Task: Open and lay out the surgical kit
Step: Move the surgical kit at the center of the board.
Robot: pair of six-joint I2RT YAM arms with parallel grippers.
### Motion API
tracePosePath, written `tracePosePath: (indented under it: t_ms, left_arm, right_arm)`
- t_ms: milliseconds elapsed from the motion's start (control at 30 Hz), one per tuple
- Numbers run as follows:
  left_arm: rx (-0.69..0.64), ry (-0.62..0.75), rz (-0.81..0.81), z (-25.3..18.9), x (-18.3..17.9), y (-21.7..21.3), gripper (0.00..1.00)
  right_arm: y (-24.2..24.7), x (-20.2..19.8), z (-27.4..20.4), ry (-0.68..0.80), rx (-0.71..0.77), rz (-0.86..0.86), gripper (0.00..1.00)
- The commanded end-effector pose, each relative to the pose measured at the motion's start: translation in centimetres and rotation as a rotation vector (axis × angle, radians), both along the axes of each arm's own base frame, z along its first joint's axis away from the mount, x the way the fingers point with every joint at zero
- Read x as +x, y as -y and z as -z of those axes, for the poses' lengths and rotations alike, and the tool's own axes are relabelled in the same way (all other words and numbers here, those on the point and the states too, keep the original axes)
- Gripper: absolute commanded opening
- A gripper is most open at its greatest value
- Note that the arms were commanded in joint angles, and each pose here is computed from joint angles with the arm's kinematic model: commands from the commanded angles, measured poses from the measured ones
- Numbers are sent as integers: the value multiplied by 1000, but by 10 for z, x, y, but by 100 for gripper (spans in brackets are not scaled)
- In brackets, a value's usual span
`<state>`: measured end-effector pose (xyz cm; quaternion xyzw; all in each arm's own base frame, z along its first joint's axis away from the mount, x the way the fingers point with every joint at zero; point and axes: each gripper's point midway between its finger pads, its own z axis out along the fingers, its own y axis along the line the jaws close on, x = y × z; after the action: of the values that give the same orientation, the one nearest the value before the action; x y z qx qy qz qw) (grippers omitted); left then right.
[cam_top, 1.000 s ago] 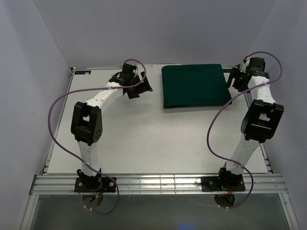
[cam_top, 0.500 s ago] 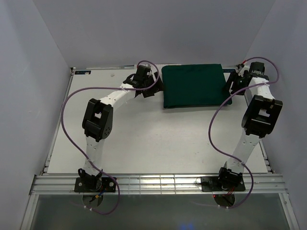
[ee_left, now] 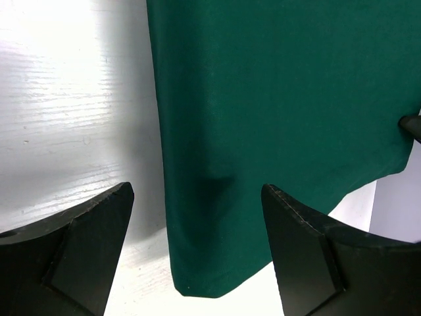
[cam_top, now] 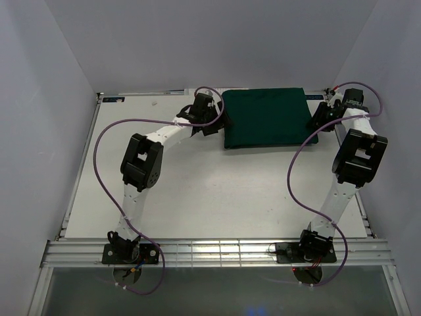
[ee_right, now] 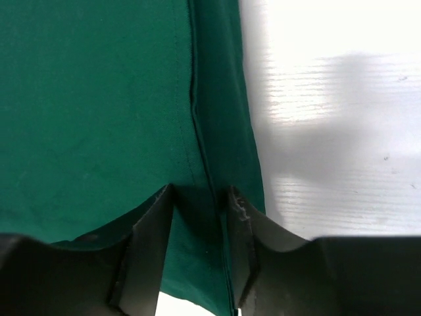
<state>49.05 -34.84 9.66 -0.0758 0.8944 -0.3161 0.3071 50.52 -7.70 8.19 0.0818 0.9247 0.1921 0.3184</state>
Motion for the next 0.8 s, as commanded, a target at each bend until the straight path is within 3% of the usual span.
tracePosePath:
  t_ms: [0,133,267,433,600,700,733,767]
  left_arm:
    - [-45,59,28,-29,4,14,89]
    - [-31,65,19,-26,5,13,89]
    - [-32,63,14,-23,7,15,89]
    - [-31,56,14,-17,8,19,84]
    - [-31,52,29,-10,7,28,63]
    - [-34,56,34,-9,9,31,45]
    - [-35,57,34,-9,10,32,35]
    - [-39,62,32,-12,12,33,32]
  right_arm:
    - [1,6,-1,38,25,-23,41]
    - [0,3,5,33,55,-32,30]
    - [3,3,8,27,46,-23,11]
    - [3,2,9,34,30,-46,8]
    - [1,2,10,37,37,-49,8]
    - [0,0,13,34,42,-49,8]
    - [-1,-1,14,32,43,-49,8]
    - [-1,-2,14,29,44,-49,8]
